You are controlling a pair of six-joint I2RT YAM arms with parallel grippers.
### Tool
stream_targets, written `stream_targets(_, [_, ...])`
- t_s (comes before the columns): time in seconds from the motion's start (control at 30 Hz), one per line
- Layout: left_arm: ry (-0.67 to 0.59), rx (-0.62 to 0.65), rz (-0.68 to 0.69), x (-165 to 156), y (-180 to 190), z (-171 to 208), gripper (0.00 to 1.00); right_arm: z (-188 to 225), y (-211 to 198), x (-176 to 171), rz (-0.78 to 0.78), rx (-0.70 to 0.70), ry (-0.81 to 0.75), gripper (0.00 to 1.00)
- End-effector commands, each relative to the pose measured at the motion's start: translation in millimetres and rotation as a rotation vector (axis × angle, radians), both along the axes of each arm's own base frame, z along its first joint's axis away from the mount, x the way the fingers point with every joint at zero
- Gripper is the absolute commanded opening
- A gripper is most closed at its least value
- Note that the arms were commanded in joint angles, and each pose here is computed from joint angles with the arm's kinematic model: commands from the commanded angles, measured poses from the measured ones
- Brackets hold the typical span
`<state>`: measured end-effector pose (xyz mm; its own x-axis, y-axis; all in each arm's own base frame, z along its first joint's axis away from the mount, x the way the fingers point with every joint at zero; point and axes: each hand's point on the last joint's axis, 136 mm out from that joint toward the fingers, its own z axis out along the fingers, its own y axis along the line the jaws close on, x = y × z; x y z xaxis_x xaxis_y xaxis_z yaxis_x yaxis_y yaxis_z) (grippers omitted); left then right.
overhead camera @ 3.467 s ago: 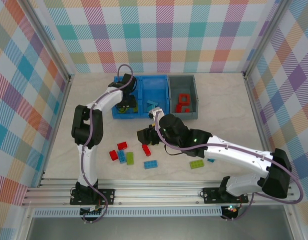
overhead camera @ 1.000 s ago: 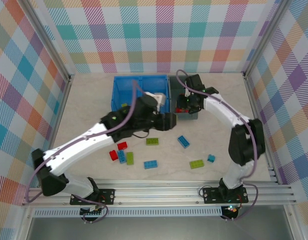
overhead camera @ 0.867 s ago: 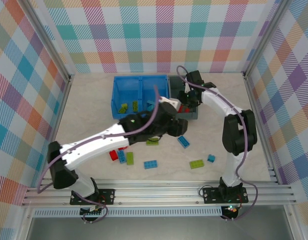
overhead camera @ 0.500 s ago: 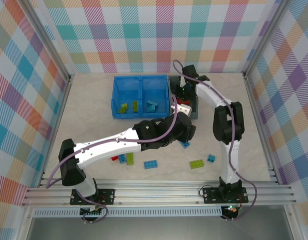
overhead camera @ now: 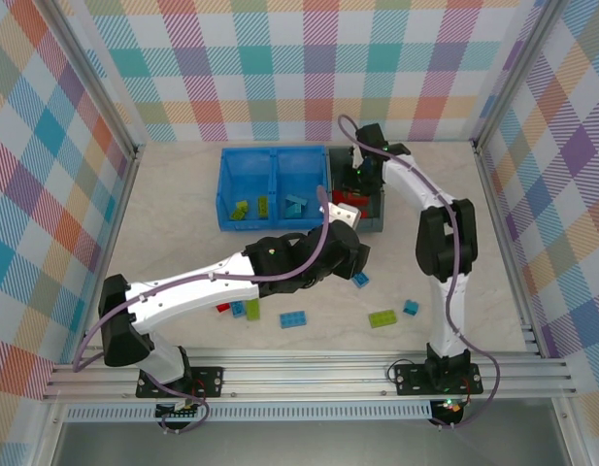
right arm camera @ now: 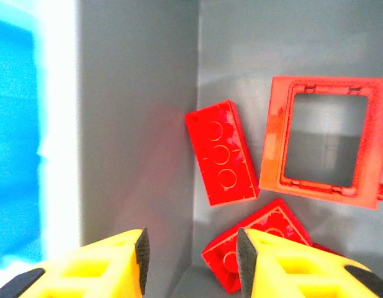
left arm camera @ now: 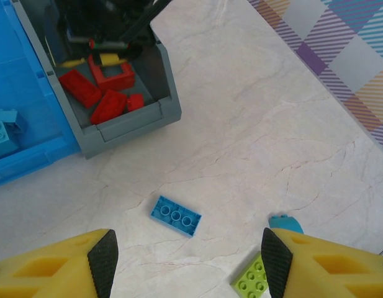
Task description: Sort the legos into containers by color
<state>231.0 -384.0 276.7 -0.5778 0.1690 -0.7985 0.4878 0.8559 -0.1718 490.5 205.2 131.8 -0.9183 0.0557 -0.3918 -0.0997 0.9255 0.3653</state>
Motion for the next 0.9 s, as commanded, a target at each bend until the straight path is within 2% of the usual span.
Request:
stream_targets(0.0, [-0.004, 0.011, 0.027, -1.4, 15.7, 4.5, 0.65, 98.4, -6.5, -10.8, -0.002, 0.027, -0.186, 0.42])
stream_targets(0.13, [0.030, 0.037, -0.036, -10.6, 12.6, -4.2, 0.67, 151.1, -19.9, -47.2, -0.020, 0.018, -0.281, 0.42])
stream_targets(0.23, [0.126, 0.041, -0.137, -26.3, -6.0, -26.9, 0.69, 173.3, -39.6, -95.9, -0.074, -0.004, -0.296, 0.45])
stream_targets(0.3, [0.197, 0.068, -0.264, -47.2, -31.5, -50.2, 0.69, 184.3, -52.6, -136.8, -0.091, 0.018, -0.312, 0.50])
stream_targets(0.4, [0.185, 0.270, -0.492, -76.9, -56.9, -88.6, 0.69, 197.1, -75.4, -196.7, -0.133, 0.067, -0.325, 0.59])
stream_targets(0.53, [0.156, 0.427, -0.670, -80.6, -72.2, -143.6, 0.72, 206.4, -99.8, -264.6, -0.190, 0.143, -0.337, 0.65])
stream_targets(0.63, [0.165, 0.490, -0.754, -79.9, -90.9, -175.1, 0.74, 213.0, -116.5, -299.9, -0.230, 0.168, -0.352, 0.72])
stream_targets(0.7, [0.172, 0.522, -0.792, -79.4, -100.3, -191.0, 0.81, 222.0, -125.2, -315.9, -0.250, 0.187, -0.385, 0.76])
stream_targets(0.87, [0.168, 0.603, -0.806, -70.7, -108.9, -218.1, 0.81, 240.1, -136.3, -331.5, -0.273, 0.193, -0.430, 0.78])
